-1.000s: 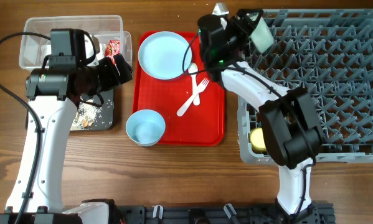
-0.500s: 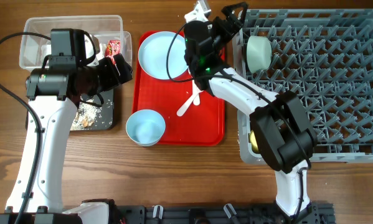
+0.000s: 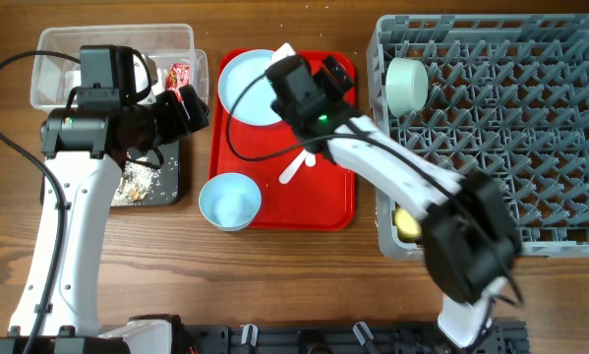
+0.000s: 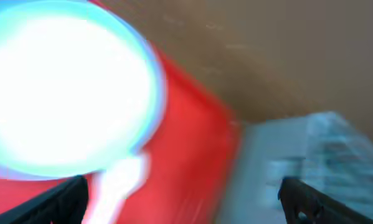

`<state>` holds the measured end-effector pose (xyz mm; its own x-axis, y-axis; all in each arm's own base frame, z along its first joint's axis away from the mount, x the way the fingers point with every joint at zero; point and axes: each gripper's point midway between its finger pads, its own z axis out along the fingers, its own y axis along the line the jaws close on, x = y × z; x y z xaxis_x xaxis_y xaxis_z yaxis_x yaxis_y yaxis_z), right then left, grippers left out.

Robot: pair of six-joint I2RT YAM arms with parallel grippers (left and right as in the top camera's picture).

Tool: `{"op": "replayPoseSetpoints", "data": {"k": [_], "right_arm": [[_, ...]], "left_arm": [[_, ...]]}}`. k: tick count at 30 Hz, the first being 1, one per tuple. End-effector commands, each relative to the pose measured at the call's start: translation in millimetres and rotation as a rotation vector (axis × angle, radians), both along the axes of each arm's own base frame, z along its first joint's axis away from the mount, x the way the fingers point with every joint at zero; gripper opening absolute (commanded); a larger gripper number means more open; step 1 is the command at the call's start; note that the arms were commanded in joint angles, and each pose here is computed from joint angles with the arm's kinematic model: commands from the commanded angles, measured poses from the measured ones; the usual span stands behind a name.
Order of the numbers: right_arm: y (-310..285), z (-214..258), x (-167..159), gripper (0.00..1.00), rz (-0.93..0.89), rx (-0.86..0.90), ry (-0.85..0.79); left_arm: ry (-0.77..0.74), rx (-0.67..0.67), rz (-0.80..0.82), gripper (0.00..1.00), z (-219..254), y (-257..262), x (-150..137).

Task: Sort waste into correct bins and load items into the dishwasher rack
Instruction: 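Grasp the light-blue bowl on the red tray with the right gripper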

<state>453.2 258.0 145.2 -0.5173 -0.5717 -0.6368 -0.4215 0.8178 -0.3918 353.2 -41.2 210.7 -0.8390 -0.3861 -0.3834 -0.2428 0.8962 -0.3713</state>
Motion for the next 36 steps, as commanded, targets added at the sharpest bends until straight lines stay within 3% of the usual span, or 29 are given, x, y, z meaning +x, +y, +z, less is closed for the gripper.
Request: {"op": "replayPoseSetpoints", "data": {"k": [1, 4, 11, 20, 26, 28, 34, 36], "right_arm": [[55.0, 38.3, -80.4, 0.99, 0.007, 0.614, 0.419], [60.7, 5.4, -131.3, 0.95, -0.158, 0.708, 0.745], [58.0, -78.1, -191.7, 0.66, -0.397, 0.69, 0.916], [78.4, -107.8, -191.3, 0.57, -0.398, 0.738, 0.926], [80.3, -122.7, -192.0, 0.38, -0.415, 0.727, 0.945], [83.2, -121.0, -189.1, 0.26, -0.404, 0.742, 0.936], [86.6, -128.3, -190.3, 0.18, -0.407, 0.74, 0.946], [89.3, -131.4, -193.9, 0.07, -0.4, 0.731, 0.951]], "left_arm": [[-0.026, 0.005, 0.002, 1.0, 8.0, 2.4, 2.4], [-0.026, 0.005, 0.002, 1.0, 8.0, 2.4, 2.4], [-0.026, 0.005, 0.002, 1.0, 8.0, 2.4, 2.3], [-0.026, 0.005, 0.002, 1.0, 8.0, 2.4, 2.3], [-0.026, 0.005, 0.002, 1.0, 8.0, 2.4, 2.3], [-0.026, 0.005, 0.002, 1.0, 8.0, 2.4, 2.3], [-0.026, 0.005, 0.002, 1.0, 8.0, 2.4, 2.3], [-0.026, 0.005, 0.002, 1.0, 8.0, 2.4, 2.3]]}}
